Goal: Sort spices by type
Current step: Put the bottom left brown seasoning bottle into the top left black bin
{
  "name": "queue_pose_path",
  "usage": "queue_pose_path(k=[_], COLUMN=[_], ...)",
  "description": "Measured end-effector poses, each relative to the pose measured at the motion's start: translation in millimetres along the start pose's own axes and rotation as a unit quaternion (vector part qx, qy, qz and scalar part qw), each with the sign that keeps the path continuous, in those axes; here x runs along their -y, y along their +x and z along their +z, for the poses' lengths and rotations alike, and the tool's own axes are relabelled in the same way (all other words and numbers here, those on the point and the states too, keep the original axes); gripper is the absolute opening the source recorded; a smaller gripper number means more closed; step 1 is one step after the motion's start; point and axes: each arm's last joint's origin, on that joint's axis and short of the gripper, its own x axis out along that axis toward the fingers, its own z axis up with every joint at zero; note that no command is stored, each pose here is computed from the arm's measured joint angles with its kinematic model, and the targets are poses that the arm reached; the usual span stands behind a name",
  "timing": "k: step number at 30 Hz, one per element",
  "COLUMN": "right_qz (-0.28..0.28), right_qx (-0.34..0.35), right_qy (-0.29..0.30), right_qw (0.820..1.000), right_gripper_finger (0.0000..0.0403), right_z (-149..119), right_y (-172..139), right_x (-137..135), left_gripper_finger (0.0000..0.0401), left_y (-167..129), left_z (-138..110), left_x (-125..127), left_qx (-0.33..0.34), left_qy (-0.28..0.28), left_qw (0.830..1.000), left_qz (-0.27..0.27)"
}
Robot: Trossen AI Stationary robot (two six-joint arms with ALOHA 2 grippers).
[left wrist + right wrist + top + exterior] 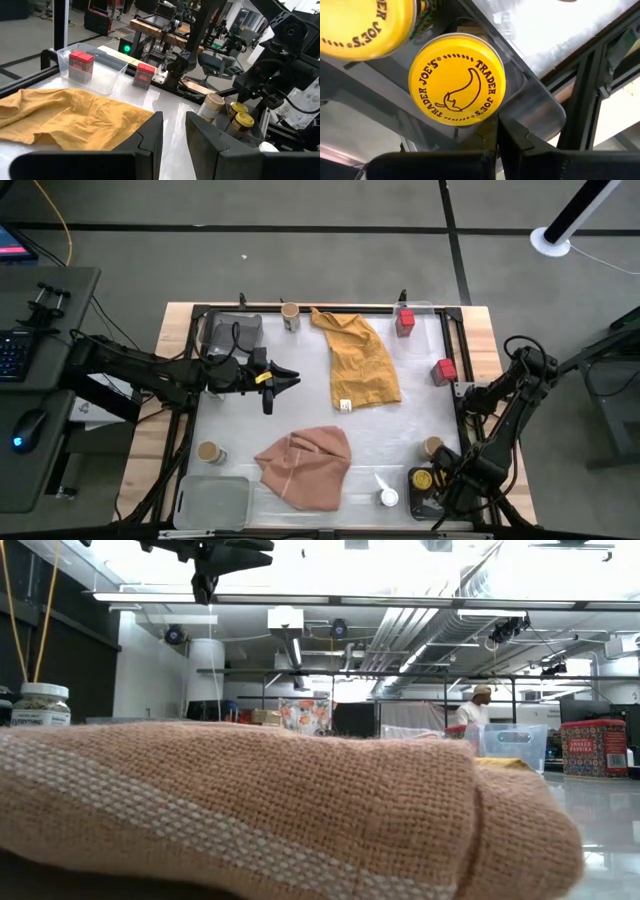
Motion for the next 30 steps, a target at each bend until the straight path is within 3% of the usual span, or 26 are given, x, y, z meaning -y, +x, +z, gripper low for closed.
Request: queue_pose_path(k=[8,13,21,25,30], right_qz=[0.021,0.003,-0.047,0.0,0.067], right_qx=[0.012,-0.005,0.026,0.093,0.196], right_qy=[-0.003,-0.007,0.012,0.036,0.085], right_qw=[1.0,1.0,0.998,0.995,0.975], right_gripper_finger=[0.0001,0.0,0.0,0.0,0.0], right_z=[0,-3,-22,-25,-13], right_y=[0,-4,-52,-79,-95], right_x=[-4,-1,13,14,10], left_gripper_finger=[0.0072,0.0072,0.0072,0.0087,0.0147], left_y=[0,0,-1,-3,-16], left_z=[4,4,31,55,79], left_x=[2,2,8,5,-10], left_qx=[0.021,0.021,0.054,-0.003,-0.102], left_qy=[0.007,0.009,0.009,0.036,0.07], left_qw=[1.0,1.0,0.998,0.999,0.989], left_qz=[-0.008,-0.007,-0.011,0.016,0.078])
